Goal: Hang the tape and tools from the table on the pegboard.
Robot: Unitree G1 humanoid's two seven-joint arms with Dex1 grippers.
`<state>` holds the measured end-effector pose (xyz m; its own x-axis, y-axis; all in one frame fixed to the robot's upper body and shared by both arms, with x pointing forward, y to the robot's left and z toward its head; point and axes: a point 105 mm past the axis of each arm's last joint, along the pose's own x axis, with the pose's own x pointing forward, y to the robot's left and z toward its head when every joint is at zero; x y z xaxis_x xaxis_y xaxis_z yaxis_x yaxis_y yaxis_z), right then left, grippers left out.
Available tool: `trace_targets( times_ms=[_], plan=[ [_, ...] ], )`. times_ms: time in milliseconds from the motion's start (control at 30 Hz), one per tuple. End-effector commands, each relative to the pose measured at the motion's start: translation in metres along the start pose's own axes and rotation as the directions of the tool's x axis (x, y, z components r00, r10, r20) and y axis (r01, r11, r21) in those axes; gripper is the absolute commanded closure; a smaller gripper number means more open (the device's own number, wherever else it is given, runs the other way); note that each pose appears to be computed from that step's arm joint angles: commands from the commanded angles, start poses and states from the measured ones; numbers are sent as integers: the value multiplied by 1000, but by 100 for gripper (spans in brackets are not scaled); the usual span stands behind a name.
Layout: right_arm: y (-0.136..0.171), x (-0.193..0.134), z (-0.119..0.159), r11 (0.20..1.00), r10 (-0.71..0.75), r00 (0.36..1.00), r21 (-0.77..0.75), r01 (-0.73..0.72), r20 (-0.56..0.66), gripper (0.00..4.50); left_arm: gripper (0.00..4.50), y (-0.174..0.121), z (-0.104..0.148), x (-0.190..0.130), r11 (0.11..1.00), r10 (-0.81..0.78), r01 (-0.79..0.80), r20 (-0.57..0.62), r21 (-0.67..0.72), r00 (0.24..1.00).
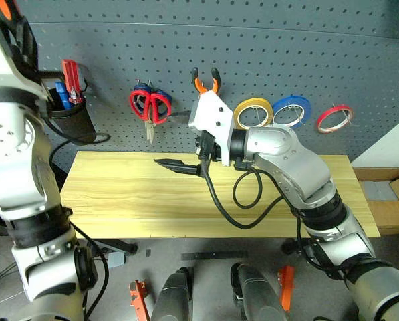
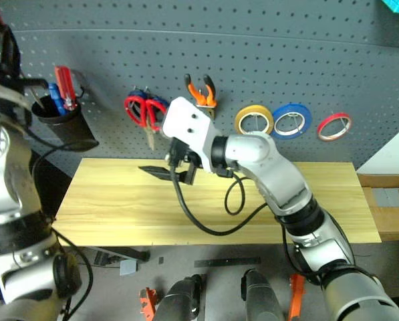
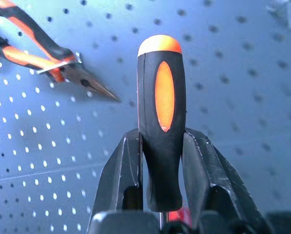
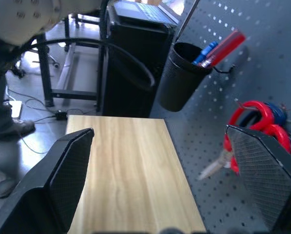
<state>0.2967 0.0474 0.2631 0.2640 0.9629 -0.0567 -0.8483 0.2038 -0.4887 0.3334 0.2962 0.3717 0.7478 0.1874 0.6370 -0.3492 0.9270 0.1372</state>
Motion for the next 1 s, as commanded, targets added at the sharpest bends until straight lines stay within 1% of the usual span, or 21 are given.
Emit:
trace_targets(
  times_ms=[33, 133, 233, 300, 367, 400, 500, 567, 633, 700, 767, 800, 900, 933, 967, 1000],
  plan=[
    [-7, 1, 21, 998, -29, 998, -58, 33, 61, 0, 373, 11, 10, 14, 1000, 8, -9, 72, 24, 997],
    [-8, 2, 21, 997, -34, 998, -61, 37, 62, 0, 373, 15, -5, 17, 999, 18, -21, 56, 46, 998],
    [-7, 1, 21, 998, -30, 998, -61, 34, 60, 0, 373, 14, -30, 15, 999, 27, -27, 5, 44, 1000],
    [-7, 1, 22, 998, -27, 997, -56, 31, 66, 0, 373, 11, -41, 13, 999, 26, -25, -23, 47, 999],
    [-10, -1, 28, 998, -44, 995, -29, 47, 89, 0, 301, 12, -52, 7, 998, 39, -37, -43, 43, 998],
    [-12, -2, 30, 998, -52, 994, -21, 54, 97, 0, 275, 10, -56, 5, 999, 35, -34, -46, 38, 998],
    [-14, -3, 32, 998, -60, 993, -17, 62, 99, 0, 177, 4, -58, 2, 1000, 22, -22, -43, 19, 999],
    [-15, -4, 32, 998, -62, 993, -16, 64, 97, 0, 108, 1, -53, 3, 1000, 18, -18, -26, 4, 1000],
    [-16, -7, 31, 997, -73, 993, -14, 74, 94, 0, 50, -4, -33, 5, 1000, 2, -1, 38, -30, 999],
    [-19, -16, 28, 996, -88, 992, 17, 87, 92, 0, 50, -18, -8, 4, 997, -49, 56, 111, -58, 993],
    [-22, -28, 24, 993, -104, 991, 58, 99, 88, 0, 50, -36, 7, -2, 989, -120, 131, 142, -71, 983],
    [-24, -35, 21, 991, -115, 990, 77, 109, 82, 0, 50, -47, 10, -7, 980, -165, 177, 136, -85, 977],
    [-21, -58, 6, 984, -132, 990, 124, 125, 44, 0, 50, -85, -8, -34, 933, -336, 334, 8, -137, 942],
    [-18, -65, -1, 979, -147, 989, 147, 142, 25, 0, 50, -99, -21, -50, 909, -396, 381, -63, -167, 916],
    [-17, -71, -7, 972, -167, 986, 166, 163, 5, 0, 50, -111, -32, -65, 884, -446, 416, -120, -212, 887],
    [-14, -76, -16, 962, -193, 981, 196, 192, -16, 0, 50, -122, -39, -82, 848, -499, 446, -150, -286, 853]
  ],
)
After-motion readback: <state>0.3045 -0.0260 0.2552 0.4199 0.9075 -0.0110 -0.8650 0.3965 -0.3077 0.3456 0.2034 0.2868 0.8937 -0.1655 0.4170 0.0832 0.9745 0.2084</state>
